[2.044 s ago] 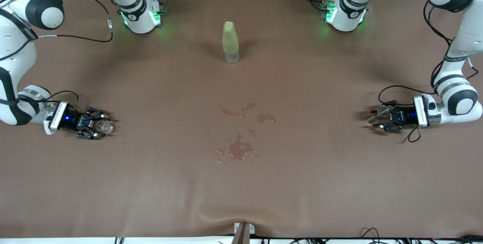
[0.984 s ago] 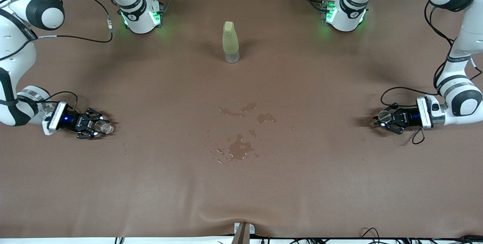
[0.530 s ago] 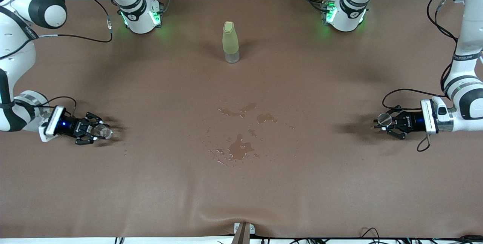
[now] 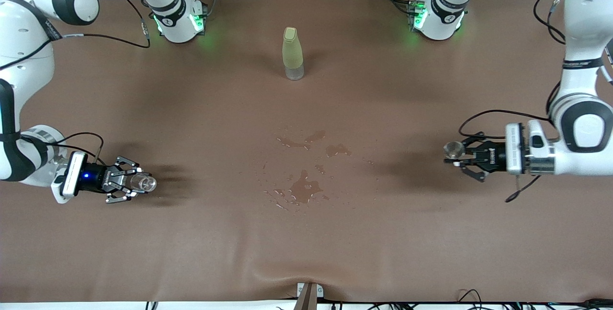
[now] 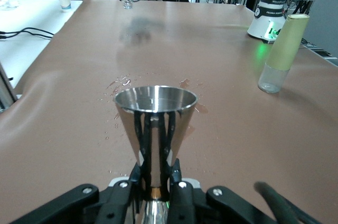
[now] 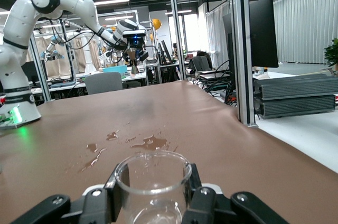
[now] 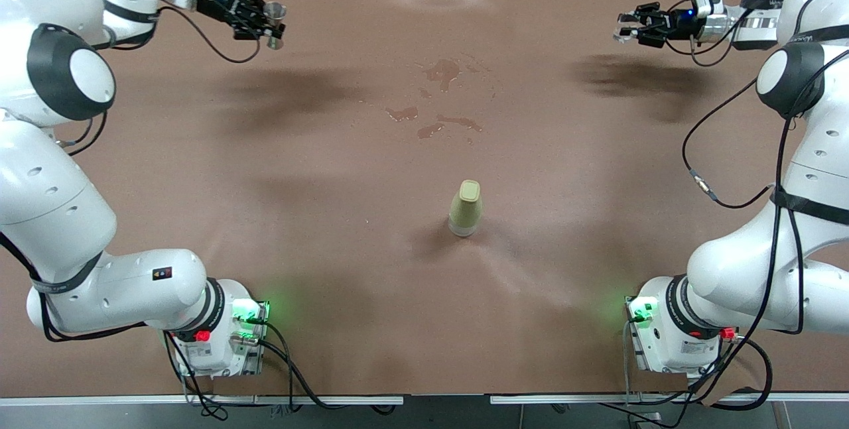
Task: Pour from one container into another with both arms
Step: 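Lift the beaker and jigger, bringing both grippers together mid-table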
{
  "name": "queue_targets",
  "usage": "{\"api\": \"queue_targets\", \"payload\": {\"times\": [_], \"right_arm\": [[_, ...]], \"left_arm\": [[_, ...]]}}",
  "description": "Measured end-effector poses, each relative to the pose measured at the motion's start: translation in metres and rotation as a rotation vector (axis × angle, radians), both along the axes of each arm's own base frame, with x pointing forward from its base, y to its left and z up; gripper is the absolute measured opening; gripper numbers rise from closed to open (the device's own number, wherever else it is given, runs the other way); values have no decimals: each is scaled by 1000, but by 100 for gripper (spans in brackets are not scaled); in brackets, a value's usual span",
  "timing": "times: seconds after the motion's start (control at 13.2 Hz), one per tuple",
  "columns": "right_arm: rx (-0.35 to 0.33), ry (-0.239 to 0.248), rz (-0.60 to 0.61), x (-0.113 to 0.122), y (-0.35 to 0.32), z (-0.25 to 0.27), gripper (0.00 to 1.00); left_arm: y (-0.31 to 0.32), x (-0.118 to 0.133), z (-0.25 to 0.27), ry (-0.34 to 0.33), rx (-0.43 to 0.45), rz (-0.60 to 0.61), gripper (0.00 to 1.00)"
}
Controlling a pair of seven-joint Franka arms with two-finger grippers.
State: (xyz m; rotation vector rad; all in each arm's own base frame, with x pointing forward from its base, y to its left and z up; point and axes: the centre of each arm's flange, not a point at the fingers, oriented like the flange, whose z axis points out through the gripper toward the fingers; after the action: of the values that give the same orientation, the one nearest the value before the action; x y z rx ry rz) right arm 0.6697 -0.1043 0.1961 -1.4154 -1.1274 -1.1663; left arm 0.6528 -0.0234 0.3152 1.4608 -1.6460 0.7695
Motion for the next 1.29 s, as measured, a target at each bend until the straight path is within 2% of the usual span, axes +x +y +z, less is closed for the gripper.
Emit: {"api": "queue_targets", "payload": {"times": [0.15,0.38,0.53,0.68,0.98,1.29], "right_arm": [[22,20,5,7,20,12,50],[33,87,17,16,40,43,50],[28,103,19,21,46,75,50],[32,93,25,24,55,96,50],[92,72,28,32,94,109,50],[130,75,26,35,144,107,50]], "left_arm": [[-37,2,1,-23,23,-28,21],[-98,2,2,-64,60,-67,21],[-137,-2,-4,-74,56,-72,21],[-172,-9,-20,-56,28,-60,21],[-246,-29,-60,-21,-58,-33,21],[-307,-53,-97,-62,-172,-14,21]]}}
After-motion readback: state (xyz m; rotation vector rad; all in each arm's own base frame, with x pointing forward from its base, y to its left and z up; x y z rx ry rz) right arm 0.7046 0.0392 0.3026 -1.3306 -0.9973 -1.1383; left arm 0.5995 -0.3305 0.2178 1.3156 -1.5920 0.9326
